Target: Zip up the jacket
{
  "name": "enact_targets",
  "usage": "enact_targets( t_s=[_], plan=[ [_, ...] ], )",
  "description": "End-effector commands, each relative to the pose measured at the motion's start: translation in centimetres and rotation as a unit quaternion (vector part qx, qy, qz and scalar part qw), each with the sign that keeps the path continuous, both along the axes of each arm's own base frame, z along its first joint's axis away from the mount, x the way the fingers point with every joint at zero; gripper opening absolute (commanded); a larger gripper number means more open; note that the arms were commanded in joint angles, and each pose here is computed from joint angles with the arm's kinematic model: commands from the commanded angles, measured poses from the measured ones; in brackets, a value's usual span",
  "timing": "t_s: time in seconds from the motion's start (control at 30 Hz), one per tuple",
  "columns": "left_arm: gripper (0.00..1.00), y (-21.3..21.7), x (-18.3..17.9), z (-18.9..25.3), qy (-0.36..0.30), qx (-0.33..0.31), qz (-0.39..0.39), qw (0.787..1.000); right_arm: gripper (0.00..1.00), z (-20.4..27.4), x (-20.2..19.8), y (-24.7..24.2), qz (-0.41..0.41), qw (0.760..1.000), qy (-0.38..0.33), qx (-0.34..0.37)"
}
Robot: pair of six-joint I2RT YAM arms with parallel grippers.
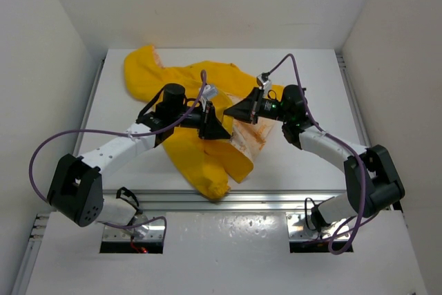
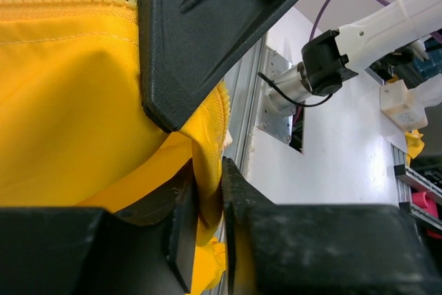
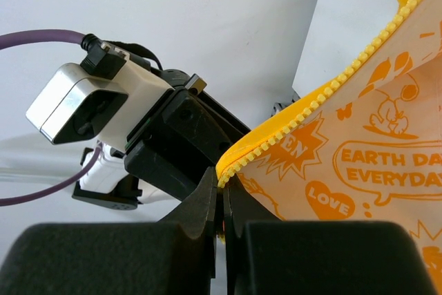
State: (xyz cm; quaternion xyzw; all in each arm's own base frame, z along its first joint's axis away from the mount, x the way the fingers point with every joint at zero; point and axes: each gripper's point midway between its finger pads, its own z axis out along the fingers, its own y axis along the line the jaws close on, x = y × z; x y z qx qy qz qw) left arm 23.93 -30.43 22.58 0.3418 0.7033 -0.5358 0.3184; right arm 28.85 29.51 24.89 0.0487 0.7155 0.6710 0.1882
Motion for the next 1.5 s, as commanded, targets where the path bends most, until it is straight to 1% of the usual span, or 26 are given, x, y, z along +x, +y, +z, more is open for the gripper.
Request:
enact_targets(
  t_s=[0.0, 0.23, 0.3, 0.4, 0.43, 0.53, 0.57, 0.63, 0.67, 0.7, 0.73, 0.8, 0.83, 0.87, 0.9, 0.93, 0.97, 1.0, 1.07, 1.17, 1.2, 1.23, 1.27, 1.33, 1.4, 1.47],
  plan=[
    [0.22, -0.6, -0.2, 1.7, -0.03, -0.016, -0.022, 0.999, 0.0, 2.9, 0.5, 0.4, 0.001, 0.999, -0.042, 0.023],
    [0.04, -0.6, -0.3, 1.3, -0.031, -0.014, -0.023, 0.999, 0.0, 2.9, 0.5, 0.3, -0.001, 0.999, -0.042, 0.023],
    [0.01, -0.6, -0.3, 1.3, -0.03, -0.014, -0.023, 0.999, 0.0, 3.1, 0.4, 0.4, -0.001, 0.999, -0.044, 0.024],
    [0.0, -0.6, -0.4, 1.8, -0.034, -0.019, -0.022, 0.999, 0.02, 2.7, 0.4, 0.4, 0.001, 0.999, -0.048, 0.019],
    [0.0, -0.6, -0.5, 2.2, -0.038, -0.027, -0.02, 0.999, 0.18, 2.7, 0.5, 0.3, 0.001, 0.998, -0.055, 0.015],
    [0.0, 0.0, -0.1, 2.6, -0.047, -0.031, 0.006, 0.998, 0.54, 2.3, 0.9, -0.4, -0.006, 0.998, -0.07, -0.002],
    [0.0, 0.1, -0.1, 3.0, -0.047, -0.033, 0.013, 0.998, 0.66, 2.1, 1.1, -0.7, -0.008, 0.996, -0.089, -0.013],
    [0.0, 1.0, 0.6, 2.6, -0.033, -0.029, 0.044, 0.998, 0.74, 1.4, 2.5, -2.8, -0.039, 0.996, -0.073, -0.03],
    [0.0, 1.2, 0.8, 2.6, -0.028, -0.029, 0.05, 0.998, 0.79, 1.1, 2.9, -3.6, -0.043, 0.995, -0.084, -0.04],
    [0.0, 1.9, 1.4, 2.2, -0.019, -0.022, 0.072, 0.997, 0.8, 0.6, 3.6, -5.1, -0.06, 0.995, -0.067, -0.053],
    [0.0, 2.3, 1.6, 2.4, -0.02, -0.021, 0.083, 0.996, 0.8, 0.3, 4.5, -6.5, -0.077, 0.992, -0.078, -0.066],
    [0.0, 3.3, 2.0, 1.7, -0.001, -0.016, 0.108, 0.994, 0.74, -0.2, 5.4, -8.8, -0.087, 0.983, -0.119, -0.11],
    [0.0, 4.2, 2.6, 1.5, 0.003, -0.016, 0.127, 0.992, 0.72, -1.1, 5.9, -10.2, -0.098, 0.981, -0.107, -0.131],
    [0.0, 4.5, 2.8, 1.7, 0.001, -0.021, 0.134, 0.991, 0.68, -0.8, 6.9, -11.3, -0.103, 0.977, -0.109, -0.151],
    [0.0, 4.9, 3.0, 1.6, 0.005, -0.021, 0.144, 0.989, 0.58, -1.9, 7.5, -12.3, -0.086, 0.952, -0.202, -0.215],
    [0.0, 4.9, 3.0, 1.6, 0.005, -0.021, 0.144, 0.989, 0.53, -2.7, 8.4, -13.5, -0.1, 0.94, -0.206, -0.253],
    [0.0, 5.3, 3.2, 1.4, 0.01, -0.018, 0.151, 0.988, 0.49, -4.7, 8.3, -14.6, -0.087, 0.94, -0.166, -0.286],
    [0.0, 5.5, 3.5, 1.0, 0.015, -0.016, 0.155, 0.988, 0.41, -5.2, 9.5, -16.0, -0.089, 0.912, -0.215, -0.338],
    [0.0, 5.4, 3.6, 1.2, 0.01, -0.018, 0.155, 0.988, 0.37, -7.5, 10.9, -18.6, -0.102, 0.912, -0.183, -0.352],
    [0.0, 5.6, 4.0, 1.6, 0.0, -0.024, 0.159, 0.987, 0.32, -8.5, 13.0, -21.2, -0.139, 0.931, -0.111, -0.319],
    [0.0, 5.6, 4.1, 1.8, 0.0, -0.027, 0.16, 0.987, 0.32, -10.4, 13.7, -21.3, -0.133, 0.941, -0.081, -0.3],
    [0.0, 5.5, 4.2, 2.2, -0.004, -0.03, 0.16, 0.987, 0.3, -9.8, 14.7, -22.2, -0.147, 0.943, -0.071, -0.29],
    [0.0, 5.8, 4.6, 2.6, -0.012, -0.031, 0.164, 0.986, 0.3, -10.6, 14.7, -22.6, -0.148, 0.94, -0.05, -0.302],
    [0.0, 5.8, 4.7, 2.3, -0.009, -0.025, 0.163, 0.986, 0.34, -11.9, 16.8, -23.9, -0.167, 0.928, -0.049, -0.33],
    [0.0, 6.0, 5.1, 1.9, -0.004, -0.022, 0.168, 0.985, 0.35, -14.0, 18.0, -24.4, -0.164, 0.929, -0.024, -0.331],
    [0.0, 5.9, 5.1, 2.1, -0.004, -0.024, 0.164, 0.986, 0.36, -14.3, 19.7, -25.1, -0.168, 0.927, -0.024, -0.336]
  ],
)
